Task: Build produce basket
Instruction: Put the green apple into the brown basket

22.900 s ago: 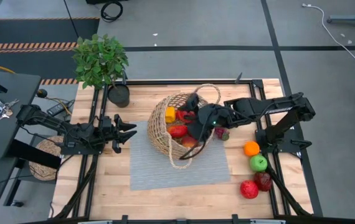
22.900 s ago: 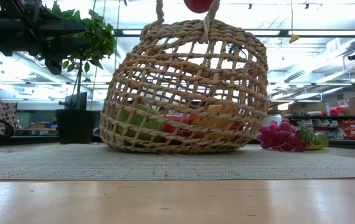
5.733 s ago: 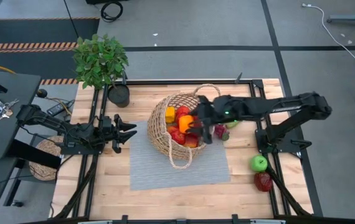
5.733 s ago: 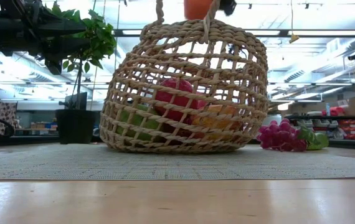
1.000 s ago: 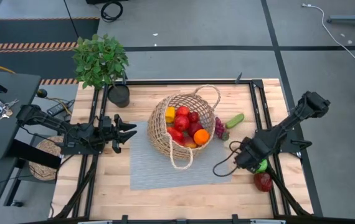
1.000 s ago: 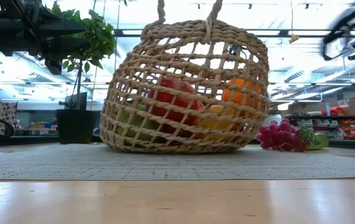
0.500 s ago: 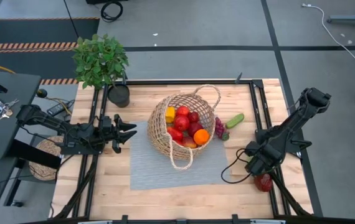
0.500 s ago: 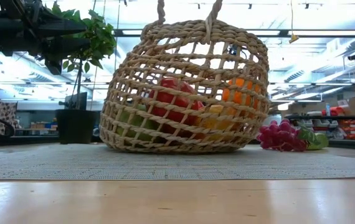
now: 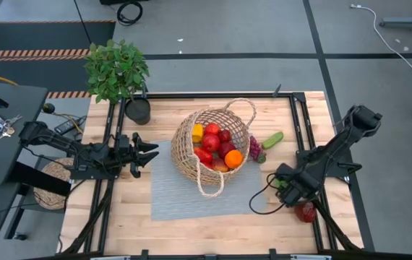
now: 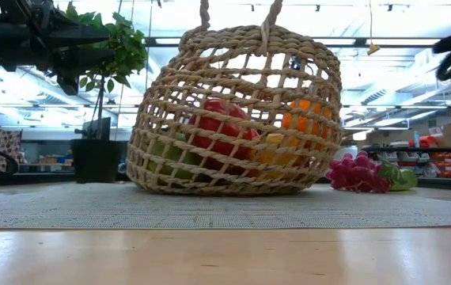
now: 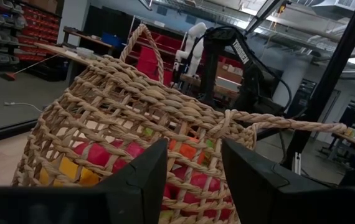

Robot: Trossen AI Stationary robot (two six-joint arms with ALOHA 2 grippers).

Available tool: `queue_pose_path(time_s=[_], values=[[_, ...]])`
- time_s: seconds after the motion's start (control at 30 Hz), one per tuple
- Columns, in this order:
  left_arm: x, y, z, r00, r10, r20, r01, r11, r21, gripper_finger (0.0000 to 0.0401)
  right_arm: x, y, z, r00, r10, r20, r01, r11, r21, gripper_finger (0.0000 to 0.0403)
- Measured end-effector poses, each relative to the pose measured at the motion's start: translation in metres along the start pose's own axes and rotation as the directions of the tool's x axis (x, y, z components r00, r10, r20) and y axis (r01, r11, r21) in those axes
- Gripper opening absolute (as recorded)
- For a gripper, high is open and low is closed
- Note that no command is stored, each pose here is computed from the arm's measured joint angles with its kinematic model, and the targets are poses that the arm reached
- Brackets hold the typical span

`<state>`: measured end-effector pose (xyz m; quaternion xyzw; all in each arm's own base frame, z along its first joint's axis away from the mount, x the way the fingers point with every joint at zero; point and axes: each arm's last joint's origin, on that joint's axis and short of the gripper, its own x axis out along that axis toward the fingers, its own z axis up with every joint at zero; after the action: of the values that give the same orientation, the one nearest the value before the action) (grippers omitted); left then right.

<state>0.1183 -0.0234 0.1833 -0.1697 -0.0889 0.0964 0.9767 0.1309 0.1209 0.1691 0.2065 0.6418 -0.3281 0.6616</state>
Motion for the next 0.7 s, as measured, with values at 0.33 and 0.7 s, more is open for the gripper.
queue_pose_path(time_s=[0.33,0.7], values=[[0.000,0.000,0.000,1.000,0.000,0.000,0.000,1.000,0.000,0.0160,0.018,0.039,0.018,0.918,0.138,0.372,-0.074,0.981,-0.181,0.0347],[0.000,0.000,0.000,1.000,0.000,0.000,0.000,1.000,0.001,0.0160,0.012,0.051,0.023,0.692,0.166,0.702,-0.014,0.976,-0.218,0.0347]])
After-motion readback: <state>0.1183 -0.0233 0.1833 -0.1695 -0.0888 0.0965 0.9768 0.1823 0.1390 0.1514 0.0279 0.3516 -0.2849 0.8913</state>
